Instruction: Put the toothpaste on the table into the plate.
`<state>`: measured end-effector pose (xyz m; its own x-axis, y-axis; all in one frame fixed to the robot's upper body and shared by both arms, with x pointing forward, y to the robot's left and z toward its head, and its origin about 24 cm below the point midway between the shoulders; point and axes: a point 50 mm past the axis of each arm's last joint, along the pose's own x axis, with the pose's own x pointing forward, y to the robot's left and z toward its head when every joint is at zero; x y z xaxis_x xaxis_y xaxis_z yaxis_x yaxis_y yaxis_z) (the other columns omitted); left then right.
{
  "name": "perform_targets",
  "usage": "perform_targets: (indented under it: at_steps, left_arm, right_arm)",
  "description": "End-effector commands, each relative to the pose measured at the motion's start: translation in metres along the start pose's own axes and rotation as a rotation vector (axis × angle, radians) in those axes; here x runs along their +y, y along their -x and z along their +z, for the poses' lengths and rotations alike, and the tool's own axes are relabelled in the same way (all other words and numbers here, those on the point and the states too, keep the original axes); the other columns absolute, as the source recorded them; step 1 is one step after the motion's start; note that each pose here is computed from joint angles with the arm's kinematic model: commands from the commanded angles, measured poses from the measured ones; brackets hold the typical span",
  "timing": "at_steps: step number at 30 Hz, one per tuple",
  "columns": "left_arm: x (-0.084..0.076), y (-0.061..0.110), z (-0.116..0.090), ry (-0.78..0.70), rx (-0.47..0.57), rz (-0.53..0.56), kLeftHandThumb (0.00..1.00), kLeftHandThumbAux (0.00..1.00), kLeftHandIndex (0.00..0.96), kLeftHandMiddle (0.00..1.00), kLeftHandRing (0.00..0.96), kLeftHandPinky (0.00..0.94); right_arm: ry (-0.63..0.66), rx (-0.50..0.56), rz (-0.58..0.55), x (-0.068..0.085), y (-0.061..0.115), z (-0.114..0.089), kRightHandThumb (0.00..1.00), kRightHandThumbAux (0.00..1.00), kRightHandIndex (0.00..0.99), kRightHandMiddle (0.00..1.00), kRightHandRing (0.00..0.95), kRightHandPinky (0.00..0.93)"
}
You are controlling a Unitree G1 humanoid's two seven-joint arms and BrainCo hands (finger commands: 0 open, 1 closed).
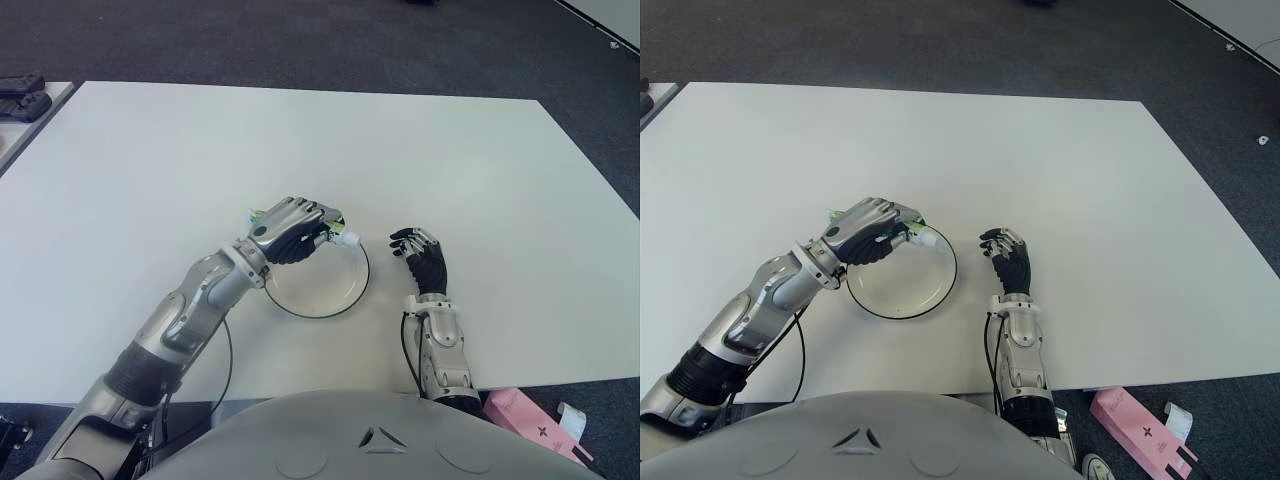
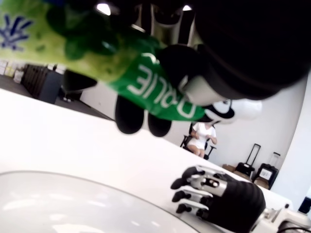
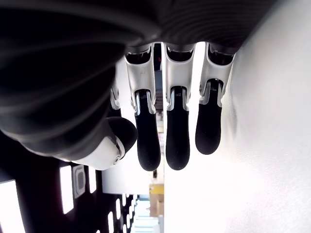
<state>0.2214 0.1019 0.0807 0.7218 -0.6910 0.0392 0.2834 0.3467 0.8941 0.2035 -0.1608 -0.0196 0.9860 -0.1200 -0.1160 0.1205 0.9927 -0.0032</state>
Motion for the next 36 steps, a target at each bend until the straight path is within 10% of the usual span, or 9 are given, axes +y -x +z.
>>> perform_targets:
  at_steps: [1, 36]
  left_arm:
    - [-0.010, -0.007, 0.000, -0.029, -0.016, -0.077, 0.852, 0.668, 0.399, 0.551, 0.878, 0.871]
    - [-0.053, -0.013, -0.020, 0.054, 0.040, -0.241, 0.851, 0.668, 0.400, 0.556, 0.865, 0.842]
  right_arm:
    - [0.002, 0.120, -0.008, 0.000, 0.009, -0.020, 0.710, 0.732, 0.428, 0.480, 0.479, 0.487]
    - [-0.008, 0.107, 0.003, -0.001, 0.010, -0.017, 0.709, 0.732, 0.429, 0.487, 0.481, 0.492]
